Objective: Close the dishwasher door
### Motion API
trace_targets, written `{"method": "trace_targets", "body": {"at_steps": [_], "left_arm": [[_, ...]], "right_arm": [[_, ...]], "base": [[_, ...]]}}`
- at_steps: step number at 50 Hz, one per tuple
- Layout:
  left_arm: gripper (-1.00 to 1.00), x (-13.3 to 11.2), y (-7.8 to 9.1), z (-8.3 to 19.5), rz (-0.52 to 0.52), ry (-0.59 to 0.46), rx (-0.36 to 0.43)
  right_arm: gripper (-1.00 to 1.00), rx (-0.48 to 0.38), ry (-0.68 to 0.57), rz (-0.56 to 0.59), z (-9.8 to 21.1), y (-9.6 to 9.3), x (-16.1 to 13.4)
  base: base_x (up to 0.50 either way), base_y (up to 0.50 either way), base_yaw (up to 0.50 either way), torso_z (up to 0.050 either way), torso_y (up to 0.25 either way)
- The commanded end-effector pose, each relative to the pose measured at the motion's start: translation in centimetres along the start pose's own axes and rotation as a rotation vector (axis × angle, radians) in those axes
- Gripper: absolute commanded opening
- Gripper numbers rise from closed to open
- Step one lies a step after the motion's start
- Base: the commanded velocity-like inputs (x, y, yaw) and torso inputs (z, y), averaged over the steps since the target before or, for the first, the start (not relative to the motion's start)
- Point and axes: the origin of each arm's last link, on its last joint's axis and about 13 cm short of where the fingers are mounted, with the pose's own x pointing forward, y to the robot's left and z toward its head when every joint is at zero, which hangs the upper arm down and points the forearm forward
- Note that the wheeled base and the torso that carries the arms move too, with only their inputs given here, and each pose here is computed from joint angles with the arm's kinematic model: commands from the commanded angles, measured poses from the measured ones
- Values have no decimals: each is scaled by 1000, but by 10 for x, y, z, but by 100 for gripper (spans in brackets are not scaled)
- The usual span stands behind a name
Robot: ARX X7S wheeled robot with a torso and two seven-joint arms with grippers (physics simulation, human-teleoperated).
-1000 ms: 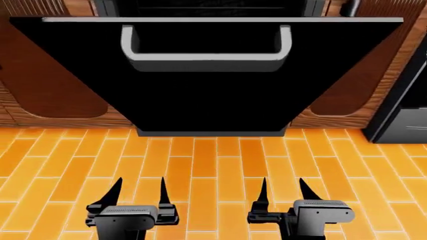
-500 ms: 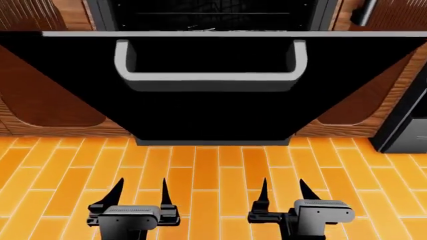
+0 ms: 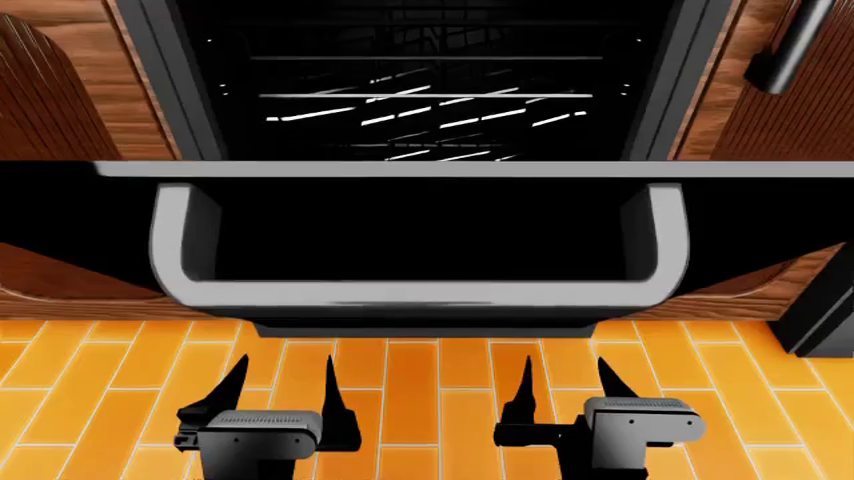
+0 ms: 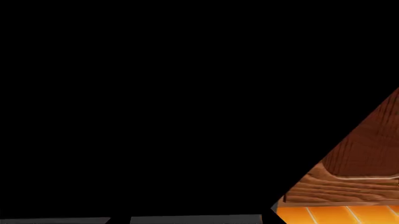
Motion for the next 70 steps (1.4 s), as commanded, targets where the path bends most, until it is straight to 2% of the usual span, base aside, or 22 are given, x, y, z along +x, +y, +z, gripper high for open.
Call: {"method": "trace_targets", "body": {"at_steps": [1, 6, 15, 35, 39, 42, 46, 58, 70], "left_arm": [[100, -1, 0, 0, -1, 0, -1], [100, -1, 0, 0, 0, 0, -1], [100, -1, 0, 0, 1, -1, -1], [100, 0, 0, 0, 2, 0, -1], [100, 4, 1, 0, -2, 44, -29], [100, 7, 3, 2, -12, 69, -70], [100, 8, 3, 9, -26, 44, -62], [100, 31, 2, 56, -39, -63, -38], [100, 45, 3, 76, -38, -104, -38]], "right_arm": [[100, -11, -2, -6, 0, 0, -1], [100, 4, -7, 11, 0, 0, -1], [100, -6, 3, 5, -1, 0, -1], [100, 4, 1, -15, 0, 0, 1], [100, 29, 65, -38, 0, -2, 8], [100, 11, 62, -37, 1, -2, 9], [100, -12, 35, -28, 7, -2, 10], [100, -27, -66, -31, 54, -5, 22], [100, -59, -122, -51, 75, -5, 29]], "base": [[0, 0, 0, 0, 0], [62, 0, 0, 0, 0], [500, 7, 0, 0, 0], [0, 0, 0, 0, 0], [0, 0, 0, 0, 0], [0, 0, 0, 0, 0], [0, 0, 0, 0, 0], [1, 0, 0, 0, 1], [0, 0, 0, 0, 7]]}}
